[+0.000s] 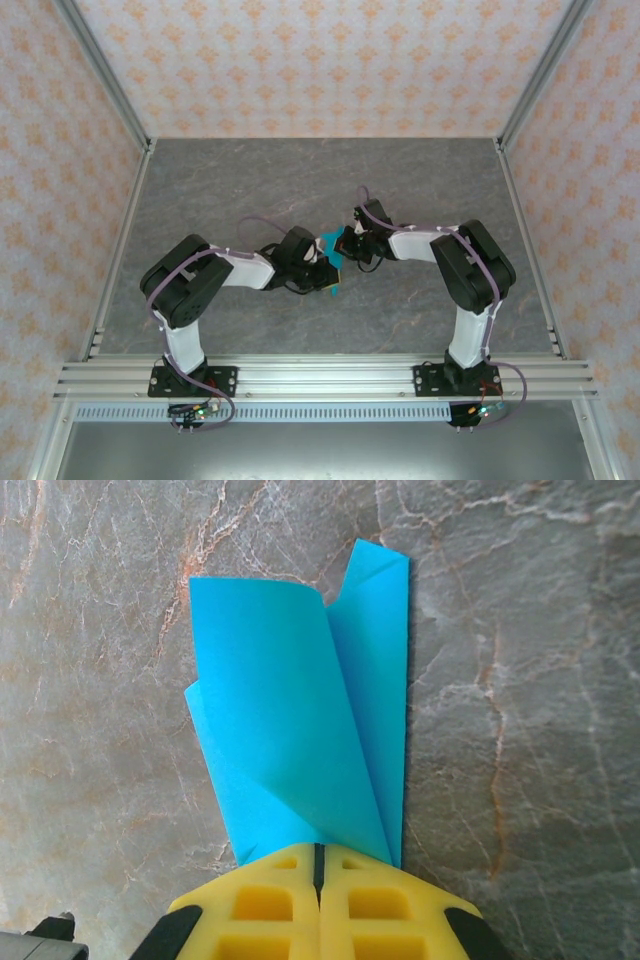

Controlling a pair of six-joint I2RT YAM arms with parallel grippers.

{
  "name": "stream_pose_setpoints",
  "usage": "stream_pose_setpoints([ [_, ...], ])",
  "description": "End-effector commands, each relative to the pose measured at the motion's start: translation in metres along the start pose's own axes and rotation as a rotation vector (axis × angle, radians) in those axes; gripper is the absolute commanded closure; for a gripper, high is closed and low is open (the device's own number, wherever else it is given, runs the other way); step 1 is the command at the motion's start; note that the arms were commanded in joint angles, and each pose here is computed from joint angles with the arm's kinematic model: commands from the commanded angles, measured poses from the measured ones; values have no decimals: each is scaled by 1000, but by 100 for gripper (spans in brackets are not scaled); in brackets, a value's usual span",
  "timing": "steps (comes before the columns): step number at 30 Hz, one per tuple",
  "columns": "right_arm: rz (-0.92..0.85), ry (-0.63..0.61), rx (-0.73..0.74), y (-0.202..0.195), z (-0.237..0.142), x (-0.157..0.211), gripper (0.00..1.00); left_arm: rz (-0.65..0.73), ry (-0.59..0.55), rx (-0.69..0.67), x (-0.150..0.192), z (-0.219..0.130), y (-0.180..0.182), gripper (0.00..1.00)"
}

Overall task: Fold a paper plane with a square sheet of paper (fold left side to right side)
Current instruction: Fold the wing for the fifth time at the center of the table.

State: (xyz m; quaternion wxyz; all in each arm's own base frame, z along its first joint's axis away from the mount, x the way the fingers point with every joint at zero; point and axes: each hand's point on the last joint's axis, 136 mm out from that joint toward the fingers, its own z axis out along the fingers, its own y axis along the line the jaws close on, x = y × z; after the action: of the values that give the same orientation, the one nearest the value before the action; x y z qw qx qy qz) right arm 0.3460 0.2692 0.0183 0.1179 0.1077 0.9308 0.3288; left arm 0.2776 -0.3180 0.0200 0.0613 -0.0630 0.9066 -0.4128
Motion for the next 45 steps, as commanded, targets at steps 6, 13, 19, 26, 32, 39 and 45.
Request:
stream_pose_setpoints([
  [6, 56, 92, 216, -63, 7, 35, 100, 31, -7, 24, 3, -12, -24, 90],
  [13, 54, 92, 214, -63, 7, 34, 100, 58, -47, -14, -3, -25, -22, 89],
  [19, 54, 94, 213, -62, 7, 35, 100, 52, -25, -3, -5, -12, -19, 89],
  [26, 55, 94, 215, -63, 8, 35, 100, 33, 4, -23, 1, -1, -3, 89],
  [32, 58, 97, 212, -63, 8, 35, 100, 21, 22, -50, 9, 4, 10, 89],
  [39, 34, 64, 158, -45, 2, 26, 100, -4, 34, -138, 21, 4, 37, 89],
  [45, -51, -43, 2, 8, -30, 2, 100, 4, 43, -226, 29, 4, 53, 93],
])
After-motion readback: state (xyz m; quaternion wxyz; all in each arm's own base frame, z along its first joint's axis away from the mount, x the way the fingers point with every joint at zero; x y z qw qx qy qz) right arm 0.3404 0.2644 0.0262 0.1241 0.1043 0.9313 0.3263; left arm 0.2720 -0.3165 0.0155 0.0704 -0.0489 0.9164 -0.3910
